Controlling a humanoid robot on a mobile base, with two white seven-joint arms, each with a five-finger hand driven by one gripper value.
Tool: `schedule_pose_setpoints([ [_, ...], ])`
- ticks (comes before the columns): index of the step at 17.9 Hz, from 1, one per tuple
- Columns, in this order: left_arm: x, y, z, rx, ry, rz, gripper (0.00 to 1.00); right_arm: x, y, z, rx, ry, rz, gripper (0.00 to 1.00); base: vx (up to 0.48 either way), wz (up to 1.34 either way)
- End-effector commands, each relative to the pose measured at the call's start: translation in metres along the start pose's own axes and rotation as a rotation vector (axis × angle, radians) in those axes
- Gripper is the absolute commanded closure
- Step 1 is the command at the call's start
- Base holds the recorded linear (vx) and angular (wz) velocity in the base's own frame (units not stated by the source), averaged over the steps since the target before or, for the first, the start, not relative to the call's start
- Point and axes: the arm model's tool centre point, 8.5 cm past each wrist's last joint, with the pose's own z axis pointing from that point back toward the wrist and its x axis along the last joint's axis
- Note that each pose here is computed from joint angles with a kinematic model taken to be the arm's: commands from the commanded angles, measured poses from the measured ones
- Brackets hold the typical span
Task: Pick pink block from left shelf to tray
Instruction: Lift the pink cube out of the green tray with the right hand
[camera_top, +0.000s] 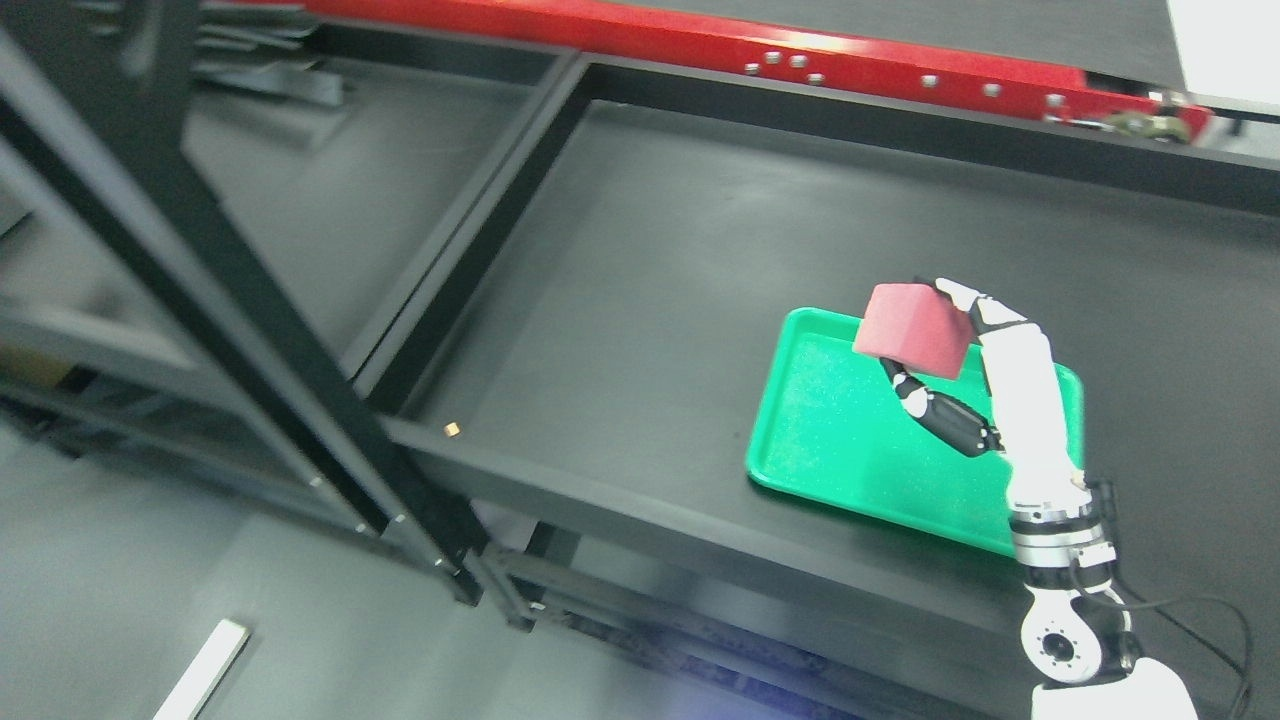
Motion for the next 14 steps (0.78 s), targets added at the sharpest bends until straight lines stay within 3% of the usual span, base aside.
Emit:
schedule_pose_setpoints([
  [1, -0.007, 0.010, 0.002, 0.015, 0.003, -0.002, 0.00, -0.009, -0.025, 0.004, -0.063, 0.013, 0.043, 0.94, -0.111, 0.68],
  [14, -0.007, 0.010, 0.002, 0.015, 0.003, -0.002, 0.00, -0.017, -0.013, 0.037, 0.032, 0.116, 0.046, 0.94, -0.129, 0.67],
])
